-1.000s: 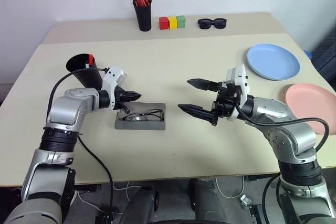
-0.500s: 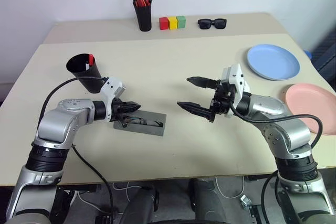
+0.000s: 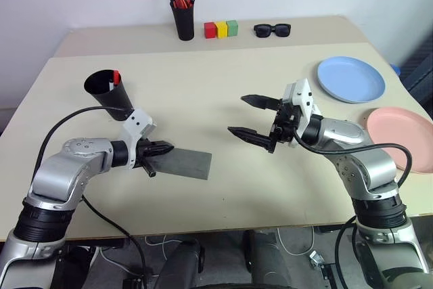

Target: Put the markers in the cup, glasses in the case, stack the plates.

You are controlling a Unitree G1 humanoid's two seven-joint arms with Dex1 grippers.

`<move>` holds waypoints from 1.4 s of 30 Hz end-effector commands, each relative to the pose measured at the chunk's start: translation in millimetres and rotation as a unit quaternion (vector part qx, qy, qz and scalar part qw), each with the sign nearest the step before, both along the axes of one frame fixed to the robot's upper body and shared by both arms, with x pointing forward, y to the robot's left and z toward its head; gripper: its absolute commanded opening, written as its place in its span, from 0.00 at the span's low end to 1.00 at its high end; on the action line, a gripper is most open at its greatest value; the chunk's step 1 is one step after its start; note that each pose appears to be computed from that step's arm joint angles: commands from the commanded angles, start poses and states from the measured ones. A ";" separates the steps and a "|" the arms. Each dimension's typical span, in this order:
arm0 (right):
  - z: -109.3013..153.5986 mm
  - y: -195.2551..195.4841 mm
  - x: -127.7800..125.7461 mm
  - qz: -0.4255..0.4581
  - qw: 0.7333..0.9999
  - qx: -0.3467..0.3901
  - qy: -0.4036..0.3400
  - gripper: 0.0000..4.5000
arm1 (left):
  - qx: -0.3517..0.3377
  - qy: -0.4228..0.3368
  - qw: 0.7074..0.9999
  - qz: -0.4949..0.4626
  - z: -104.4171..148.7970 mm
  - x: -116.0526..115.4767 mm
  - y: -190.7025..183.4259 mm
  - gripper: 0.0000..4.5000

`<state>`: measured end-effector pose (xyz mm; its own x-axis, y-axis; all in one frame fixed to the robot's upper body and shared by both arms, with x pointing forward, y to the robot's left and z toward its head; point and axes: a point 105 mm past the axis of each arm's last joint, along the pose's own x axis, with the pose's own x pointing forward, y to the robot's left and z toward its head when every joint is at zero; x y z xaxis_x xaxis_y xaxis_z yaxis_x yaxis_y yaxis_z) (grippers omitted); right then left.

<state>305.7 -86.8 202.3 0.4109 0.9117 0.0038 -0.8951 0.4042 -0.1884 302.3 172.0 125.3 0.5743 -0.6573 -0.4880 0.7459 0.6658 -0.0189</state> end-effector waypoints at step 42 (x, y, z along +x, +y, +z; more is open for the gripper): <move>-84.5 -288.7 1.9 -0.605 0.756 -0.147 0.204 0.71 | -0.245 -0.189 0.923 -0.229 93.1 11.6 -43.5 1.00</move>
